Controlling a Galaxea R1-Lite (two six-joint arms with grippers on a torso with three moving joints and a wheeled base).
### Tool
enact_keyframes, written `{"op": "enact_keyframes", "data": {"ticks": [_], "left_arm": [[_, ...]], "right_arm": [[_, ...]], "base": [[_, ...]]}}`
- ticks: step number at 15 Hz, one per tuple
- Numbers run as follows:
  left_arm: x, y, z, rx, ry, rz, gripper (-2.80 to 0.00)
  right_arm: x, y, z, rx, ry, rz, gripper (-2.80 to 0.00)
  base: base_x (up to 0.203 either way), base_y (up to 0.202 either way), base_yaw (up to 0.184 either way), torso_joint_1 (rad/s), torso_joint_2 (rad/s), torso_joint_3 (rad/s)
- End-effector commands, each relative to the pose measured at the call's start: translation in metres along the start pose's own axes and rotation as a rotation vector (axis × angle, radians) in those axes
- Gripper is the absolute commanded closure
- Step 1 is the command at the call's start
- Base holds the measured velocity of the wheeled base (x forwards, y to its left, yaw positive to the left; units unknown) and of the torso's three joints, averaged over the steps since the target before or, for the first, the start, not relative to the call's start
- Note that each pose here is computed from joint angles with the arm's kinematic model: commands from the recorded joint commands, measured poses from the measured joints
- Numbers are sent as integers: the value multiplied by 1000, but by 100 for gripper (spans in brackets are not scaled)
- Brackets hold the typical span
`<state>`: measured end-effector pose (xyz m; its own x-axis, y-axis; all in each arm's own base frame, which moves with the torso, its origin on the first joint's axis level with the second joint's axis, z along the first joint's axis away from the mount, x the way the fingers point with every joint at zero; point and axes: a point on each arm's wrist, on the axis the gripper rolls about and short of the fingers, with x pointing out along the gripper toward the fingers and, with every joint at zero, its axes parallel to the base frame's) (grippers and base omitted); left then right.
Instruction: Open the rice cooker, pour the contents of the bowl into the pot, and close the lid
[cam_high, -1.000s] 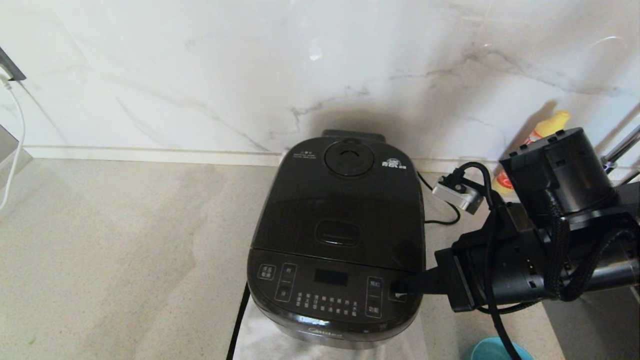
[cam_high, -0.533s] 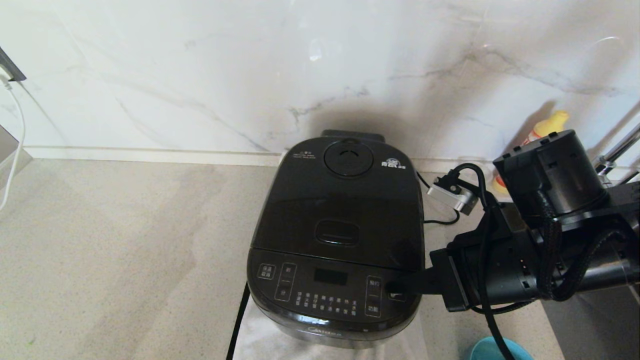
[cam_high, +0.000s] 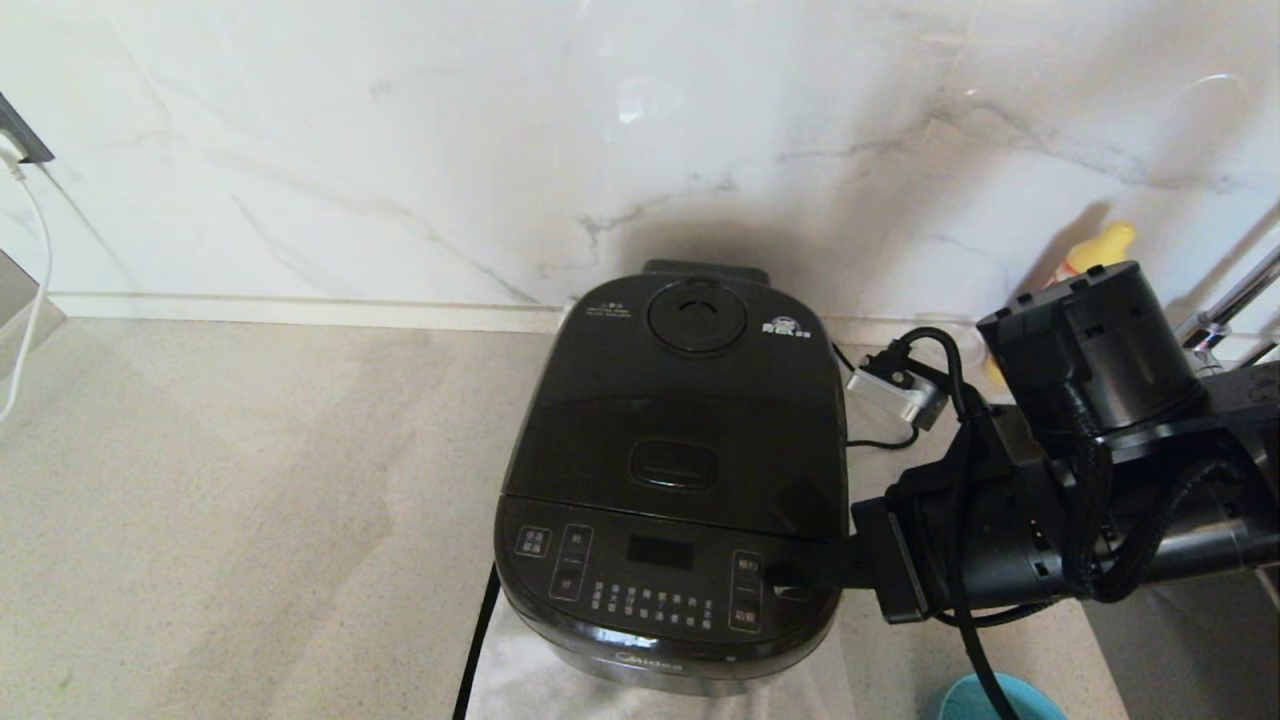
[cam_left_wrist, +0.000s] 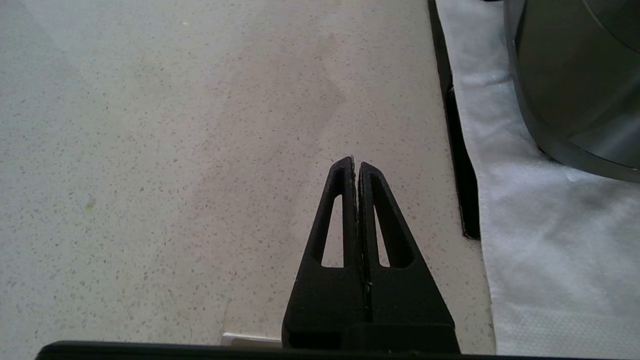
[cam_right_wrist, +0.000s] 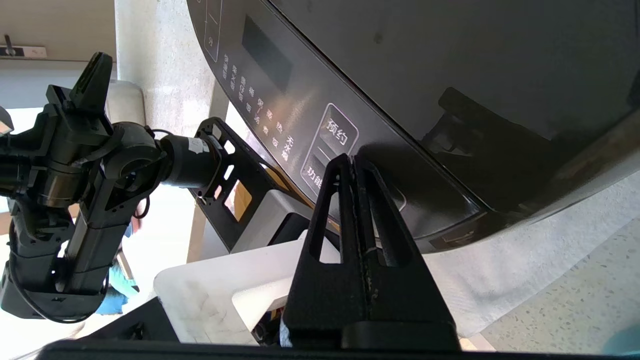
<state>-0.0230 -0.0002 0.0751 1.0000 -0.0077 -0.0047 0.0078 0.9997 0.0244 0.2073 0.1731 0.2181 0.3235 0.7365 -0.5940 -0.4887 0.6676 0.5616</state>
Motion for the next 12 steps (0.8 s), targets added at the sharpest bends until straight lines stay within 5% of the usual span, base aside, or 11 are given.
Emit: {"op": "enact_keyframes", "data": {"ticks": [1, 12], "left_arm": [[0, 0, 0, 0, 1, 0, 0], [0, 0, 0, 0, 1, 0, 0]], "right_arm": [[4, -2, -1, 14, 13, -6, 0], [-11, 5, 3, -6, -53, 23, 0]], "base": [[0, 0, 0, 0, 0, 0], [0, 0, 0, 0, 0, 0]]}}
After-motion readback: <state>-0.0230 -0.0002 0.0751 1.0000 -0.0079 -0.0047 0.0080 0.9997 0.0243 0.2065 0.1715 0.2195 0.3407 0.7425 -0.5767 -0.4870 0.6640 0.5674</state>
